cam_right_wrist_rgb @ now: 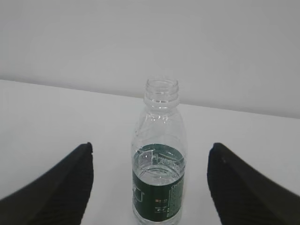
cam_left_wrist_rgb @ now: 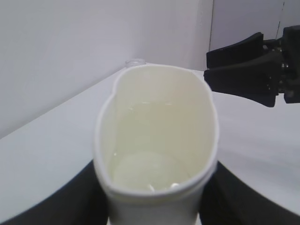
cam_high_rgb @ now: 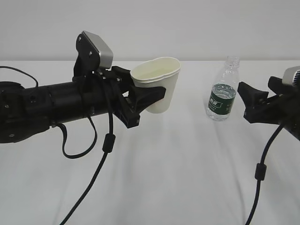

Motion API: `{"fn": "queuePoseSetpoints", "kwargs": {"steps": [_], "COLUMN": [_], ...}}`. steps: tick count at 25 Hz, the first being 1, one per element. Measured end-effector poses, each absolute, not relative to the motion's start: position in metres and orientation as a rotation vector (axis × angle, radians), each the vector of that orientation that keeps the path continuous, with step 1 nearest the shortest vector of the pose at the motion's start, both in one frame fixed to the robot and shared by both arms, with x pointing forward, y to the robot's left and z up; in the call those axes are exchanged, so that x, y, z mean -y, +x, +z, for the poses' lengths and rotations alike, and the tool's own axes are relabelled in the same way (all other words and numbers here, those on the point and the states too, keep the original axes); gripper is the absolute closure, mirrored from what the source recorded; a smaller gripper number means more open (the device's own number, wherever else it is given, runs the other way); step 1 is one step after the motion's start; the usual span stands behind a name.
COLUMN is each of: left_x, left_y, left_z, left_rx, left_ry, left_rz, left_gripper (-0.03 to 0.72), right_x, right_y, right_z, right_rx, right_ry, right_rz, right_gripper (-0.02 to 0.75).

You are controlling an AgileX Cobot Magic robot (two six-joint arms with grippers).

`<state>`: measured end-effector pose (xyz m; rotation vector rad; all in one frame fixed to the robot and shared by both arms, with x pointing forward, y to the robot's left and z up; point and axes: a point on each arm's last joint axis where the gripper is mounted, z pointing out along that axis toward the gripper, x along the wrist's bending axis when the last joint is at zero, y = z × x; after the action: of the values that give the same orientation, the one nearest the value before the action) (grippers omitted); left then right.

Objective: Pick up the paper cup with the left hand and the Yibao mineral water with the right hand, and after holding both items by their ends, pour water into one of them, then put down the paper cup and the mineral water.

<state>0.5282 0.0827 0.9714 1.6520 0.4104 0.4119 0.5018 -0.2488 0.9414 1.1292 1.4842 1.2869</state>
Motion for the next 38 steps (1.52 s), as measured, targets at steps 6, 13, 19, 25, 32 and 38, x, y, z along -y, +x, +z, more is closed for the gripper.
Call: {"fn": "queuePoseSetpoints", "kwargs": {"steps": [6, 13, 19, 25, 32, 38], "left_x": [-0.084, -0.088, -0.105, -0.122, -0.136, -0.153], "left_y": [0.530, 0.536, 0.547, 0.558, 0.565, 0.573], "left_z": [0.971, 0.970, 0.970, 0.970, 0.970, 0.971], "left_rx": [-0.447, -0.500, -0.548, -0.601, -0.641, -0.698], "left_ry": [1.648, 1.653, 1.640, 1.625, 1.611, 1.588], "left_rz": [0.421, 0.473, 0.517, 0.559, 0.589, 0.628], "left_gripper": [0.322, 0.322, 0.322, 0.322, 0.322, 0.322], "right_x": [0.249, 0.249, 0.249, 0.249, 0.249, 0.249], "right_y": [0.501, 0.501, 0.501, 0.501, 0.501, 0.501], "right_z": [0.944, 0.943, 0.943, 0.943, 0.941, 0.941], "right_rx": [-1.486, -1.491, -1.492, -1.495, -1.514, -1.517], "right_ry": [1.130, 1.131, 1.132, 1.132, 1.146, 1.149], "right_rz": [1.284, 1.282, 1.282, 1.281, 1.267, 1.265], "right_gripper": [0.162, 0.162, 0.162, 0.162, 0.162, 0.162]}}
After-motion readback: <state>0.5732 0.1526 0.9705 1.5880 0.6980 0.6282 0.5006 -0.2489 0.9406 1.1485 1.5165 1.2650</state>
